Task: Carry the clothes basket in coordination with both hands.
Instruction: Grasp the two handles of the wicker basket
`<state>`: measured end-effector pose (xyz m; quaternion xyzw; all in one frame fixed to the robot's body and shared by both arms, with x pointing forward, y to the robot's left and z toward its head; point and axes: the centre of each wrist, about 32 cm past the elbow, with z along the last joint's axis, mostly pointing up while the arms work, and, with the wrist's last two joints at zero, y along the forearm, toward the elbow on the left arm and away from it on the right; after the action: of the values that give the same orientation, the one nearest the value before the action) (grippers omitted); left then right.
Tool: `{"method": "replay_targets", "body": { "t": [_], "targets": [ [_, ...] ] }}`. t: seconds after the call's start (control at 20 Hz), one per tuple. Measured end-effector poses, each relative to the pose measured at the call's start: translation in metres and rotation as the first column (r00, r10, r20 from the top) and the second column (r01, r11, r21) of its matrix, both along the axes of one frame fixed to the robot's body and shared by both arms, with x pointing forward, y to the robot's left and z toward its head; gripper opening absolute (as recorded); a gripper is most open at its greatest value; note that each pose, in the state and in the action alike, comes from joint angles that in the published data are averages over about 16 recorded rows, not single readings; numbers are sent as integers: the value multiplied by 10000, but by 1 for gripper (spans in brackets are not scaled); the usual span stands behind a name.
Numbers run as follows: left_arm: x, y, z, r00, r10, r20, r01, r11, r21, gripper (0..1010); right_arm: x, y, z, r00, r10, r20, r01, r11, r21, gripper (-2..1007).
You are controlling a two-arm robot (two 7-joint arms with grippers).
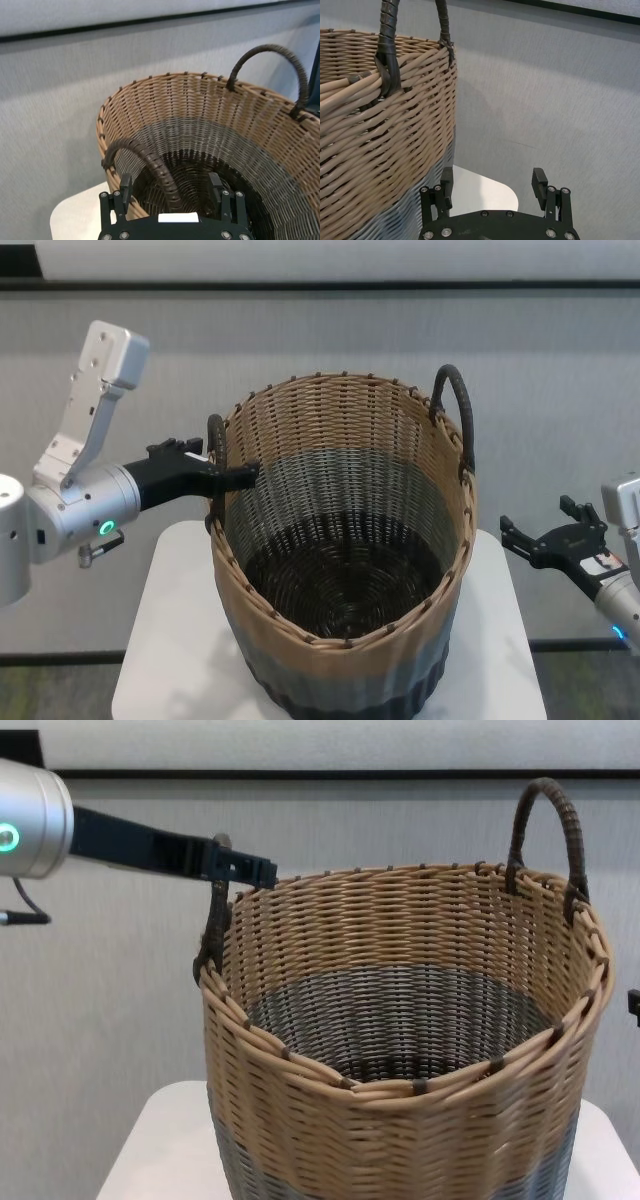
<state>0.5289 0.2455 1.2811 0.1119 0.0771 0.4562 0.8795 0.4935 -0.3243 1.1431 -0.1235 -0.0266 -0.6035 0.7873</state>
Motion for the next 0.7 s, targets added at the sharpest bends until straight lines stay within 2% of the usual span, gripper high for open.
{"method": "replay_targets", "body": {
  "t": [0.45, 0.7],
  "targets": [
    [100, -30, -100, 9998, 45, -207, -45, 10000, -9, 1000, 5, -3, -5, 9999, -76, -69, 77, 10000, 60, 1000],
    [148, -43, -137, 9997, 73, -214, -72, 10000, 50, 1000, 7, -6, -8, 9999, -142, -95, 143, 9998, 100, 1000]
  ]
}}
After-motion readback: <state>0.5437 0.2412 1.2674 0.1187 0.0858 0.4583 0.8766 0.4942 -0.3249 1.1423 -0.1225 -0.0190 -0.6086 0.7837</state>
